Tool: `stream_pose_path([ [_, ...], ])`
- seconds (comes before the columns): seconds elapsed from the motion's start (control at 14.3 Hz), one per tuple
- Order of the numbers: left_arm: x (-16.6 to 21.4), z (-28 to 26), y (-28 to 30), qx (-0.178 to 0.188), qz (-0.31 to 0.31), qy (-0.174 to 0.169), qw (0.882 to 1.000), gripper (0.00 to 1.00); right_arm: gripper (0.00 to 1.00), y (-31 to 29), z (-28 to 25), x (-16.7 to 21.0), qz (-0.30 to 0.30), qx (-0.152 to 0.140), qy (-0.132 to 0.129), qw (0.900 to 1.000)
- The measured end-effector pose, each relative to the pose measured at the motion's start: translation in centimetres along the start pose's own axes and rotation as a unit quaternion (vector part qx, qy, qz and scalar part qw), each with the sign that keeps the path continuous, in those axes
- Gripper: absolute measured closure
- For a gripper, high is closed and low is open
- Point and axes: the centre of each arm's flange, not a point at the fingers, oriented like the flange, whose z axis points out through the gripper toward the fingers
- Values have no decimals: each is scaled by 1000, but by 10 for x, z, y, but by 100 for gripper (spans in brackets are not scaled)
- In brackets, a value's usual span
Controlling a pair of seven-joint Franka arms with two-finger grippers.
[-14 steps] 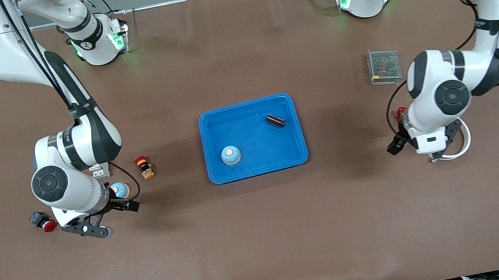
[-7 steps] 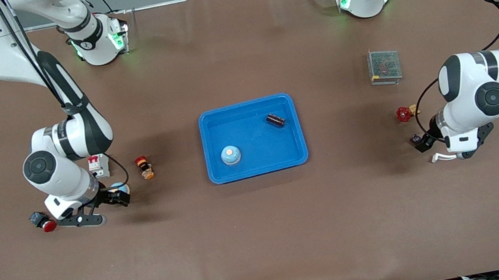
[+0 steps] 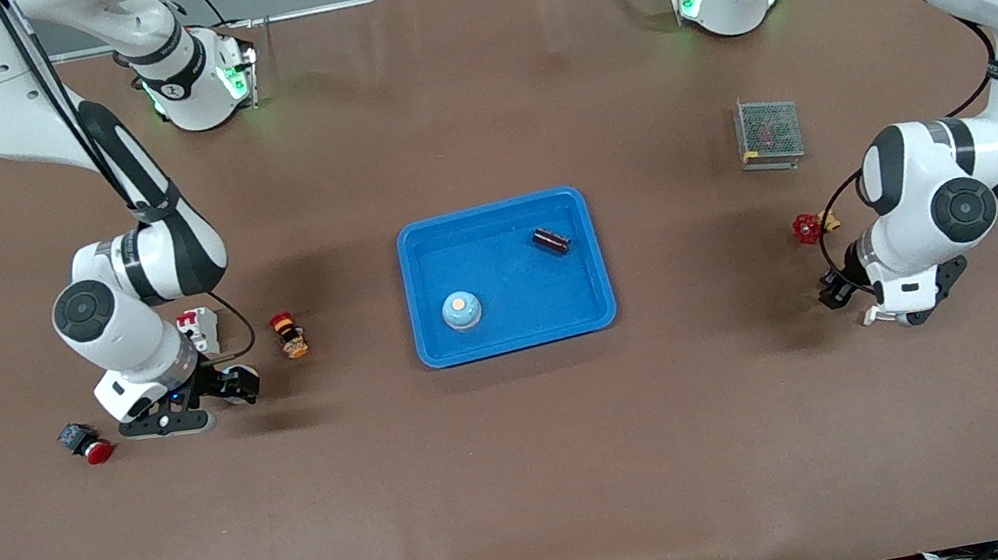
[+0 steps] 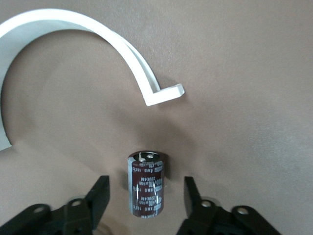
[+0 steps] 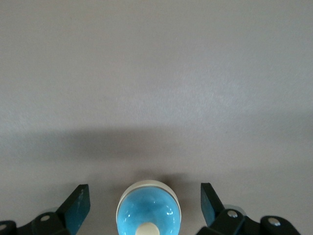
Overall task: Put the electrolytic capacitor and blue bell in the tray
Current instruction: 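Move the right gripper to the second bell while the left gripper reaches the capacitor, then grasp the second bell with the right gripper while the left gripper grasps the capacitor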
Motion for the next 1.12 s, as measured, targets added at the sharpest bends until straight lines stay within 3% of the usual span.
stream_pose_path([
  [0.14,-1,5,0,2,0,-3,1000,40,0,1,7,-10,-1,-1,-7,1000],
  [0.35,-2,6,1,1,2,-4,1000,67,0,1,12,-17,-2,-1,-13,1000],
  [0.84,-14,-8,30,-11,-3,7,1000,67,0,2,14,-19,-2,-1,-11,1000],
  [1.12,-45,-27,77,-26,-29,22,999,67,0,2,15,-21,-2,-1,-13,1000],
])
